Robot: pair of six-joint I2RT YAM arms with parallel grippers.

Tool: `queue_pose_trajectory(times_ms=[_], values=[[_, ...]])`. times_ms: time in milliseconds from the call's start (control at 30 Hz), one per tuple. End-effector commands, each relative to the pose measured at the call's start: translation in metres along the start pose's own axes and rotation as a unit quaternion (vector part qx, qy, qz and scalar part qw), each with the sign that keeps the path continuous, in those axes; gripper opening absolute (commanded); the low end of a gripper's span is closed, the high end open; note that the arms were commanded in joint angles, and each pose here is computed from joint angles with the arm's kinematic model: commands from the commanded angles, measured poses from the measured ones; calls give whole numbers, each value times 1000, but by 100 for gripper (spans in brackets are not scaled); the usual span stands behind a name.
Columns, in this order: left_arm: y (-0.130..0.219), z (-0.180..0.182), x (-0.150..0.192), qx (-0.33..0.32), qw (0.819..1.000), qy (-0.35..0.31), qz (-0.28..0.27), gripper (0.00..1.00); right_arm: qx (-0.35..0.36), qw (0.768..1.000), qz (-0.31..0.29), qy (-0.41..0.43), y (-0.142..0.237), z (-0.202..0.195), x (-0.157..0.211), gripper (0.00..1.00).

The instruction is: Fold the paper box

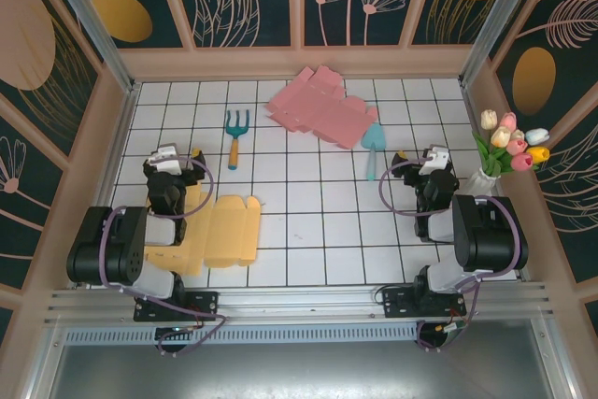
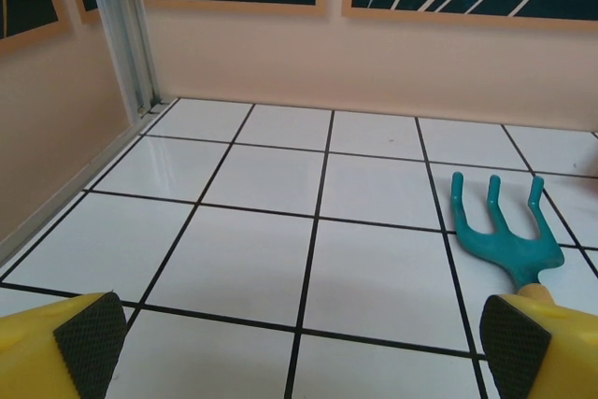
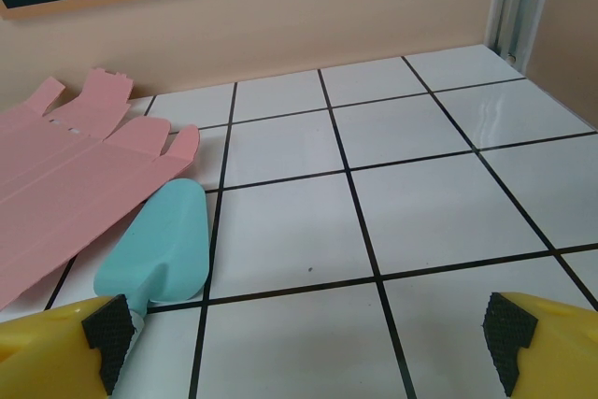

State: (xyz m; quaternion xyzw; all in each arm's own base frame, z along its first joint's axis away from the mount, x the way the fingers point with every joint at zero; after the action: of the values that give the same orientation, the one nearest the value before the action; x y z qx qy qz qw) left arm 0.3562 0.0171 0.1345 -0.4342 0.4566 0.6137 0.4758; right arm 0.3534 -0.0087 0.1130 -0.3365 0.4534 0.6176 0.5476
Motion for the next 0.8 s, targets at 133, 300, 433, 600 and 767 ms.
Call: queue_pose_trajectory(times_ms=[133, 300, 433, 600, 767], values=[[26, 49, -55, -122, 980, 160, -7, 99, 66, 998, -14, 6, -3, 22, -38, 99], [41, 53, -64, -119, 953, 277, -37, 99, -11, 1000, 11, 18, 5, 83, -57, 99], [29, 6, -94, 46, 966, 252, -41, 99, -108, 988, 60, 93, -3, 147, -55, 99], [21, -41, -95, 149, 930, 335, 29, 99, -266, 915, 199, 228, -34, 225, -5, 93], [24, -61, -92, 106, 941, 316, 61, 99, -272, 870, 286, 295, -88, 261, 32, 86]])
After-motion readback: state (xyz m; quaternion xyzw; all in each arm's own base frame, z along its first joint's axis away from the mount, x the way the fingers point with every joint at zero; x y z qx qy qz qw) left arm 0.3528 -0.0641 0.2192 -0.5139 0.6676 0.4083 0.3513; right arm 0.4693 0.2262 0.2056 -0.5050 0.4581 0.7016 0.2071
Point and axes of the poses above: each hand's point on the last joint's axis, 136 mm out from that joint toward the fingers, its own y axis back along the fingers, its own z axis along the line the jaws close on, x = y × z, the point moved 2 cm from there along y, back along the fingers, and after that the axes turned 15 degrees about -y, right-handed, at the moved point
